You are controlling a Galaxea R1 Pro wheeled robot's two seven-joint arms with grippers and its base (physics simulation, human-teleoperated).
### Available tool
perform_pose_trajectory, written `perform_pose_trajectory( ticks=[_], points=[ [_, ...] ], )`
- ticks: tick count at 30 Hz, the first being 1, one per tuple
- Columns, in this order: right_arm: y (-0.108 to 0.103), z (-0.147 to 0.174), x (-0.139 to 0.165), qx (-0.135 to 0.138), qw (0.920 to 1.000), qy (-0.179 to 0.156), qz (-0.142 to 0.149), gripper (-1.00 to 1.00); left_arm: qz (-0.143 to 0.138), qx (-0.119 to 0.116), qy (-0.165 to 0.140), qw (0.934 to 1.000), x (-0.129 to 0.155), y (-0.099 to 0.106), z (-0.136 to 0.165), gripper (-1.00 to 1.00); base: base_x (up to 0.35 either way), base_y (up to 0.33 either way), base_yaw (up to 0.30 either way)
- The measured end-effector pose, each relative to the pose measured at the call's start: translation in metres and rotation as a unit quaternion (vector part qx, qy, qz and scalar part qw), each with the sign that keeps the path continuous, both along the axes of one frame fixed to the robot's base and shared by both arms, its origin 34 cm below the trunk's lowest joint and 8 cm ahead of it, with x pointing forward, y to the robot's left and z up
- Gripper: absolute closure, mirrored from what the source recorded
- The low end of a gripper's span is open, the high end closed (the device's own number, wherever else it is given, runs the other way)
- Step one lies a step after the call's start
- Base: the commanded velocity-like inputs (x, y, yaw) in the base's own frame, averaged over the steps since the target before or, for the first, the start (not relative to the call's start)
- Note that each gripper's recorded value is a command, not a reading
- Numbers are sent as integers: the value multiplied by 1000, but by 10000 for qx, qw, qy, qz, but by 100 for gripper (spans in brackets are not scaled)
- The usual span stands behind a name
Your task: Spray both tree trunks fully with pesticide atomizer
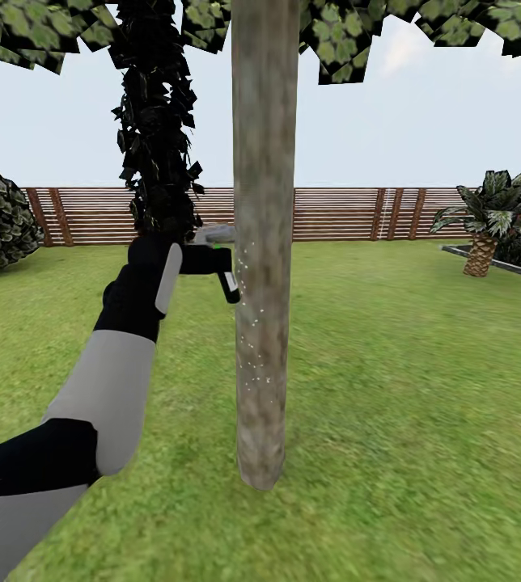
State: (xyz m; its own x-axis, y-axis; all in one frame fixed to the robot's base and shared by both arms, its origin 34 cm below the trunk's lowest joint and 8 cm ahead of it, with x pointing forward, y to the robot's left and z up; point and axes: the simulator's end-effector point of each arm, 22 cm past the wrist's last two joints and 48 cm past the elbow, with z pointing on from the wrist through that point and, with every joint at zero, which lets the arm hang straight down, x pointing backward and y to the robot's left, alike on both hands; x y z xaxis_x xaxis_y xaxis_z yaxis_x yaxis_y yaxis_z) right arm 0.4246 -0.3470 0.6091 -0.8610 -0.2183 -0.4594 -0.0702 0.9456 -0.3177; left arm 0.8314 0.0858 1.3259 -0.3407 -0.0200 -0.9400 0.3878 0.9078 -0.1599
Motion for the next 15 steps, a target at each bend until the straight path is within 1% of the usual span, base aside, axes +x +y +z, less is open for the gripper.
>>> perform_pose_trajectory(
  ticks=[3, 13, 15],
  points=[
    [0, 0, 0, 1, 10000, 2, 0, -100, -35, -42, -36, 10000, -1, -2, 6, 100, 0, 0, 0],
    [0, 0, -1, 0, 10000, 5, 0, -100, -55, -56, -45, 10000, -1, -3, 8, 100, 0, 0, 0],
    [0, 0, -1, 0, 10000, 7, 0, -100, -202, -118, -43, 9997, -4, -9, 9, 100, 0, 0, 0]
  ],
)
